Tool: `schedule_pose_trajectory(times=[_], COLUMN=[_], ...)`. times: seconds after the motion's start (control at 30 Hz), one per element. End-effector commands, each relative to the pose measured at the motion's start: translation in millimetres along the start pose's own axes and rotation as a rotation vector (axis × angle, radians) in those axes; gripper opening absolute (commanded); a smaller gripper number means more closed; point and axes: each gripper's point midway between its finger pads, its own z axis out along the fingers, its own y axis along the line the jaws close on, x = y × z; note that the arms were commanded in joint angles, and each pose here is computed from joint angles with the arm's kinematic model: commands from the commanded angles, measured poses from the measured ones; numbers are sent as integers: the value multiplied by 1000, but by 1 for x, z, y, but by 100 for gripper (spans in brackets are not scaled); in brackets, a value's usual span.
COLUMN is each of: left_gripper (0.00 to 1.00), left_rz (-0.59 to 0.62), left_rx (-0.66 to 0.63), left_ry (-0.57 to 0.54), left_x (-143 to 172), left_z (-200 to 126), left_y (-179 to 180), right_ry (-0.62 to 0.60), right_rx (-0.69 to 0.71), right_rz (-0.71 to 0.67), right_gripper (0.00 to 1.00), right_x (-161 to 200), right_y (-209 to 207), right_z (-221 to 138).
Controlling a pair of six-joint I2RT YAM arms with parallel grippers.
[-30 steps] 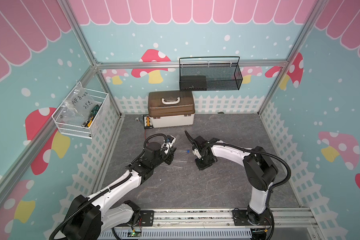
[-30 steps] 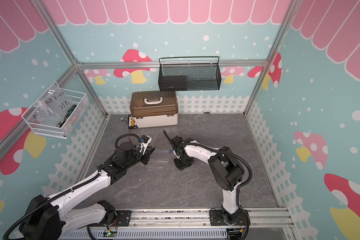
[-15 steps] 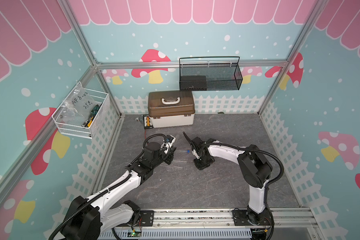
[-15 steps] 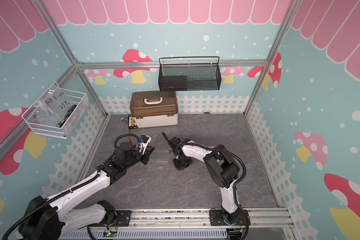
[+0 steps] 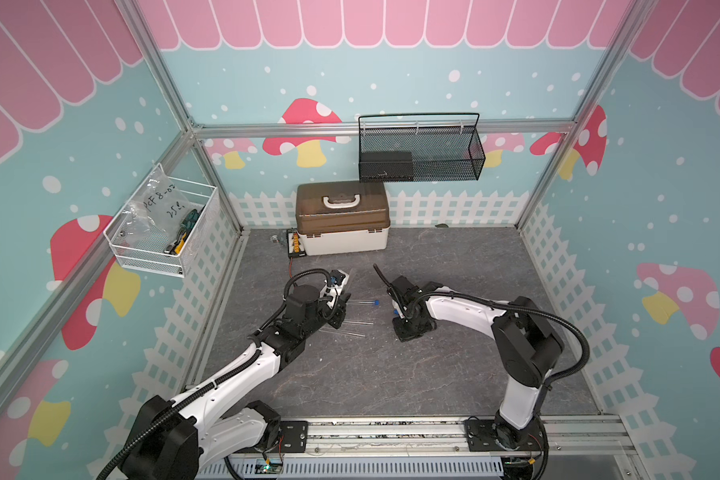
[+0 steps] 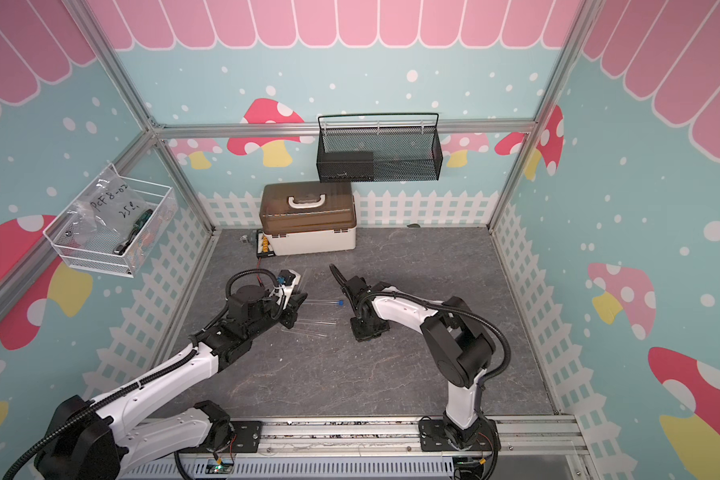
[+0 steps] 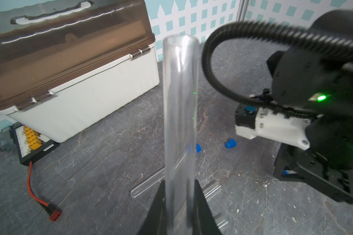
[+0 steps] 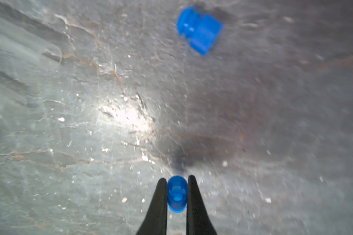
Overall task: Insert stoppers into test tubes
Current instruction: Pick up the stopper from the center of the board, then place the stopper at the center of the board.
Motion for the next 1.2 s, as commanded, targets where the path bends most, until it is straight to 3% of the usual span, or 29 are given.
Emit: schedule_pose_trajectory(times=[0.0, 0.3, 0.5, 0.77, 1.17], left_gripper=[0, 0, 0, 0, 0], left_rz=[4, -10, -11, -7, -3], left_rx=[-31, -23, -20, -19, -20], left_ry=[-40, -60, -60, -60, -63], left_x=[-9, -16, -17, -17, -17], left_z=[-6, -9, -10, -11, -12], left_y=[6, 5, 4, 4, 4], right_ry=[-103, -145, -121, -53, -8], right_rx=[-4, -26, -30, -2, 14], right_rz=[184, 678, 910, 1078, 1147], right_gripper=[6, 5, 4, 5, 9], right_x=[0, 23, 20, 18, 23], right_y=[-5, -22, -19, -13, -10], right_z=[-24, -28, -21, 4, 21])
